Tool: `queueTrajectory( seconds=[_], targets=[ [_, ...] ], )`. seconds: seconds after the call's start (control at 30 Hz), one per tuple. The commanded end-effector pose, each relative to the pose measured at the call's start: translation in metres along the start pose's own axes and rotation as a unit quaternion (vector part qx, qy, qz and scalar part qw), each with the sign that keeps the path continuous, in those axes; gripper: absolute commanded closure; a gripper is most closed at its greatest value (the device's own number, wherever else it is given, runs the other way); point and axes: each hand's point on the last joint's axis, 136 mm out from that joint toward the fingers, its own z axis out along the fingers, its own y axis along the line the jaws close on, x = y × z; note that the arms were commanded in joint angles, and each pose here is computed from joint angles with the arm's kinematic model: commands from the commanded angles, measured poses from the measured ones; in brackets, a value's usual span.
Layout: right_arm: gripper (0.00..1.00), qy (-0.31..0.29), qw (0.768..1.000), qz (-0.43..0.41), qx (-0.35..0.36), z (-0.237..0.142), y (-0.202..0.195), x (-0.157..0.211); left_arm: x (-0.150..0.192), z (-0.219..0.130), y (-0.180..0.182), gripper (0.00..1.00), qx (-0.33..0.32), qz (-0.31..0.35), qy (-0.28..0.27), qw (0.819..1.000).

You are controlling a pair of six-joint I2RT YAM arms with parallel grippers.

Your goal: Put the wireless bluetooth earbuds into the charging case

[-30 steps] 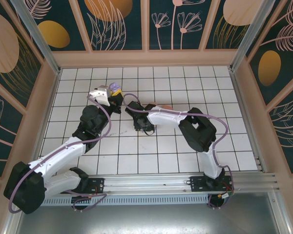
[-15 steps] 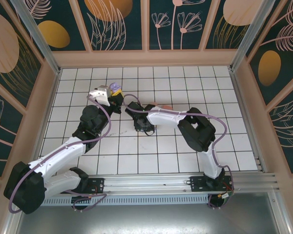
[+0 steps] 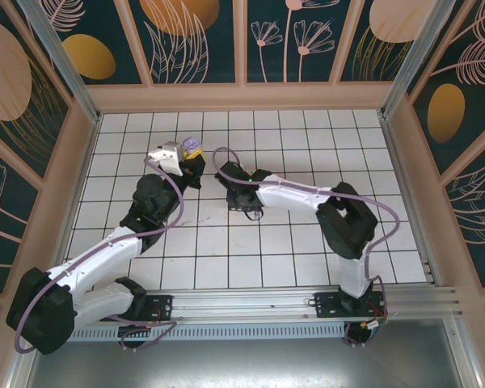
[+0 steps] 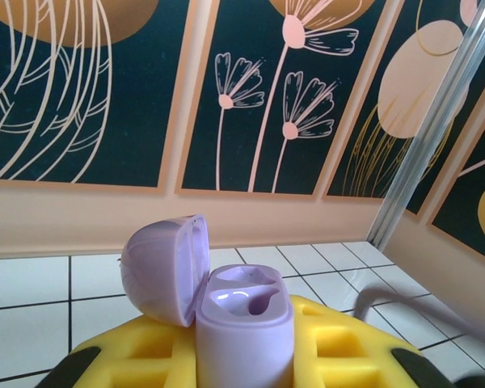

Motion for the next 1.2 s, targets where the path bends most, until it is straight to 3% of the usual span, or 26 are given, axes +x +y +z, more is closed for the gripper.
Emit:
queueTrajectory(
  seconds=[0.0, 0.23, 0.57, 0.9, 1.17],
  targets=[
    [0.85, -0.057, 0.998, 0.012, -0.014, -0.032, -0.01, -0.034, -0.019, 0.003, -0.014, 1.0, 0.029, -0.002, -0.017, 0.999],
    [0.86, -0.112, 0.993, 0.03, -0.033, -0.073, -0.037, -0.071, -0.013, 0.005, -0.033, 1.0, 0.083, 0.033, -0.008, 0.996],
    [0.86, -0.198, 0.978, 0.017, -0.071, -0.137, -0.054, -0.118, 0.02, -0.002, -0.069, 1.0, 0.21, 0.114, -0.004, 0.971],
    [0.86, -0.265, 0.952, -0.029, -0.152, -0.199, -0.033, -0.132, 0.049, -0.023, -0.093, 1.0, 0.315, 0.176, -0.025, 0.932],
    [0.86, -0.314, 0.916, -0.112, -0.224, -0.235, 0.007, -0.112, 0.06, -0.028, -0.106, 1.0, 0.367, 0.171, -0.026, 0.914]
  ],
)
